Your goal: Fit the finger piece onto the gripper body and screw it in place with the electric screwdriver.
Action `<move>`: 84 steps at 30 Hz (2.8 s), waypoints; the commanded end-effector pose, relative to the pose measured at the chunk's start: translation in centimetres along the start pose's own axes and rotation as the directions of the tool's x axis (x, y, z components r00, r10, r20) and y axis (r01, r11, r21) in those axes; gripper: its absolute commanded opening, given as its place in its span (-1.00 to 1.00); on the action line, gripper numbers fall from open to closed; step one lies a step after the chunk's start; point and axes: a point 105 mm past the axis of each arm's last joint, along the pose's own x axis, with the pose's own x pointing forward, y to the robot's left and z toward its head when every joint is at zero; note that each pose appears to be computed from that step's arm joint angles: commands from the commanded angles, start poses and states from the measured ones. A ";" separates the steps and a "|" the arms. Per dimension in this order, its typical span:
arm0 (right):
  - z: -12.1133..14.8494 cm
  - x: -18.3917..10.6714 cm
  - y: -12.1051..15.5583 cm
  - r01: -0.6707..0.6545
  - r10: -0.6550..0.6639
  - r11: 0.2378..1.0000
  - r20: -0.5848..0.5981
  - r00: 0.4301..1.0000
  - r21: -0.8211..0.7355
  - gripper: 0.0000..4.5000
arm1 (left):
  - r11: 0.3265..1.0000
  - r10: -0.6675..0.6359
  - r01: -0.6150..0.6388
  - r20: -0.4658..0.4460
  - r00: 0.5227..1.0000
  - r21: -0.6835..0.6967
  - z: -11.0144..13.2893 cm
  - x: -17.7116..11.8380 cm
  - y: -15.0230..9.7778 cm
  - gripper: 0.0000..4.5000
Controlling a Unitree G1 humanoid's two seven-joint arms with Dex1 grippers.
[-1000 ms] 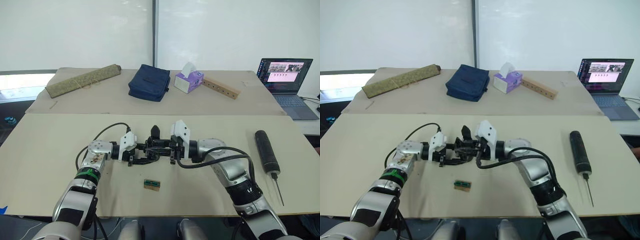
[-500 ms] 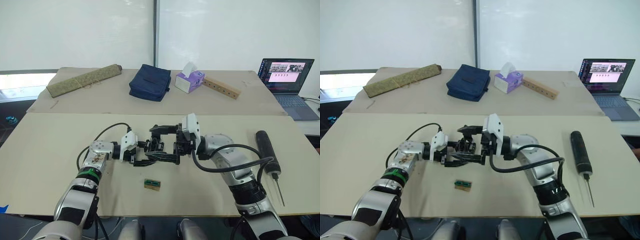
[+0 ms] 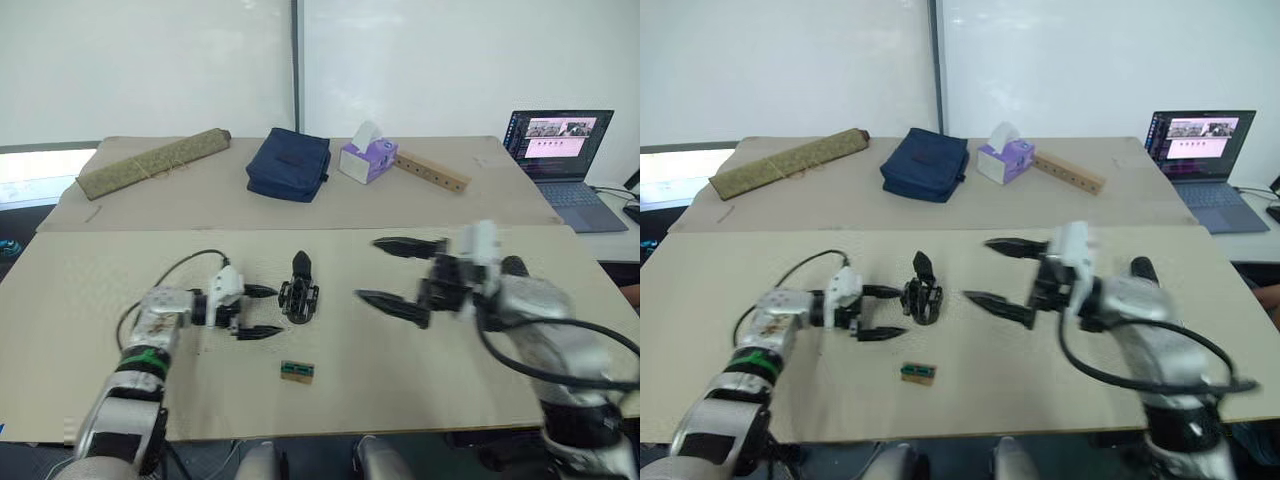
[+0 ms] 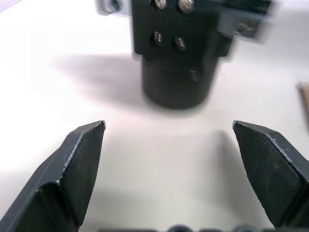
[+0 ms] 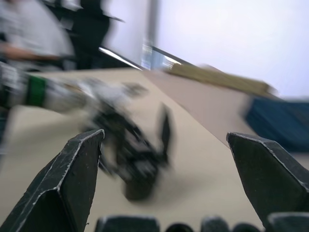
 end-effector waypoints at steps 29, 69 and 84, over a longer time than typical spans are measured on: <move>-4.0 -18.8 0.5 0.774 -0.678 0.626 -0.424 0.601 0.097 1.00 | 0.958 -0.237 0.183 0.250 0.939 0.220 17.2 2.3 -5.3 0.99; -6.9 -11.3 -9.4 0.568 -0.230 0.788 -0.740 0.632 0.240 -0.15 | 0.979 -0.197 0.174 0.260 0.945 0.110 15.6 -0.2 -5.7 1.00; -9.1 -3.3 -0.5 0.048 0.027 0.996 -0.773 0.634 0.074 -0.15 | 0.965 -0.207 0.175 0.161 0.965 0.193 8.5 -3.3 -7.3 1.00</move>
